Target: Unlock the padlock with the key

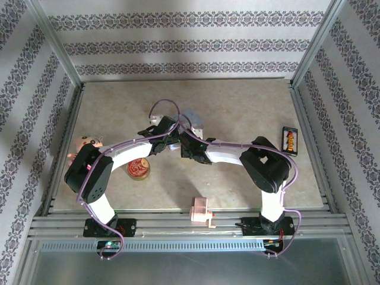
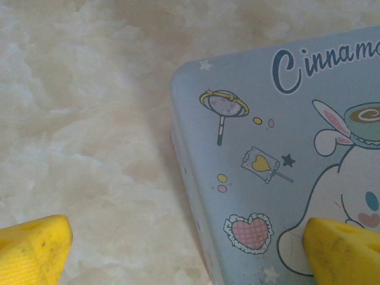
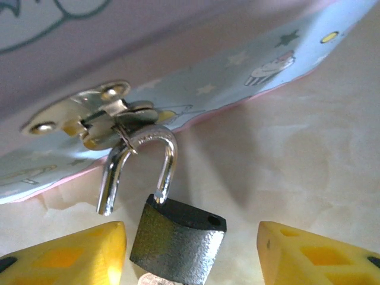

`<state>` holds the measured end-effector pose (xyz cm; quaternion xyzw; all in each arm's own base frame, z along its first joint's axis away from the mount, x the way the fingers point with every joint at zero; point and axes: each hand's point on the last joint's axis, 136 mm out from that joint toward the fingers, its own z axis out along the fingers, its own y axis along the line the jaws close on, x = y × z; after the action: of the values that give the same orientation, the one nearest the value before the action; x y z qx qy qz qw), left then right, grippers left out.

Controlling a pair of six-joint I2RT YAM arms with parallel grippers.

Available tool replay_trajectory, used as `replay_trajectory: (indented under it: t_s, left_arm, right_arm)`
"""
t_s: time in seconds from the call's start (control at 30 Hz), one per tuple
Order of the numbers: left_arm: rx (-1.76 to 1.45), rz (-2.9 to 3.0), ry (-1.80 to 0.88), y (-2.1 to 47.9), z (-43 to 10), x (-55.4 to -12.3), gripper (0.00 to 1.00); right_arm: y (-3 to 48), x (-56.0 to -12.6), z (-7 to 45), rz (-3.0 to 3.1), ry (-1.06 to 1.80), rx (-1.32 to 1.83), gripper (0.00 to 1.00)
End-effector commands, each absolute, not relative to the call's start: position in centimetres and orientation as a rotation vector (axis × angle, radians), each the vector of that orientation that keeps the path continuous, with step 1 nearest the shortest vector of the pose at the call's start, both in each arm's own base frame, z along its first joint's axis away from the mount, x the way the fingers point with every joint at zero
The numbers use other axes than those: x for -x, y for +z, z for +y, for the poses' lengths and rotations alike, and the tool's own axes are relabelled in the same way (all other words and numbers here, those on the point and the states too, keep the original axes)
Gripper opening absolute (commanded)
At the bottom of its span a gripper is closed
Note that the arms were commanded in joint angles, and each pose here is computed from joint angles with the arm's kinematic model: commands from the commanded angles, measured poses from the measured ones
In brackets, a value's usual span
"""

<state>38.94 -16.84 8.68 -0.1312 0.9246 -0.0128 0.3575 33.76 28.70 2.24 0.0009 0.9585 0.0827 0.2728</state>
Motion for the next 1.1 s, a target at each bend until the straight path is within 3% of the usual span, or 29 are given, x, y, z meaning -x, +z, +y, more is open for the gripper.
replay_trajectory:
  t_s: [0.0,0.57,0.83,1.07]
  left_arm:
    - [0.306,2.459,0.049,6.7,-15.4,-37.4,0.99]
    - [0.291,2.454,0.065,7.1,-15.0,-37.1,0.99]
    - [0.270,2.445,0.068,7.8,-14.9,-37.1,0.99]
    - [0.267,2.444,0.060,8.0,-14.8,-37.0,0.99]
  right_arm:
    - [1.2,-33.8,28.2,2.599,0.169,-0.021,0.60]
    - [1.0,-33.7,26.8,2.608,0.233,-0.041,0.24]
    - [1.4,-33.6,26.7,2.604,0.267,-0.009,0.00]
    - [2.1,-33.4,27.1,2.586,0.338,-0.010,0.00]
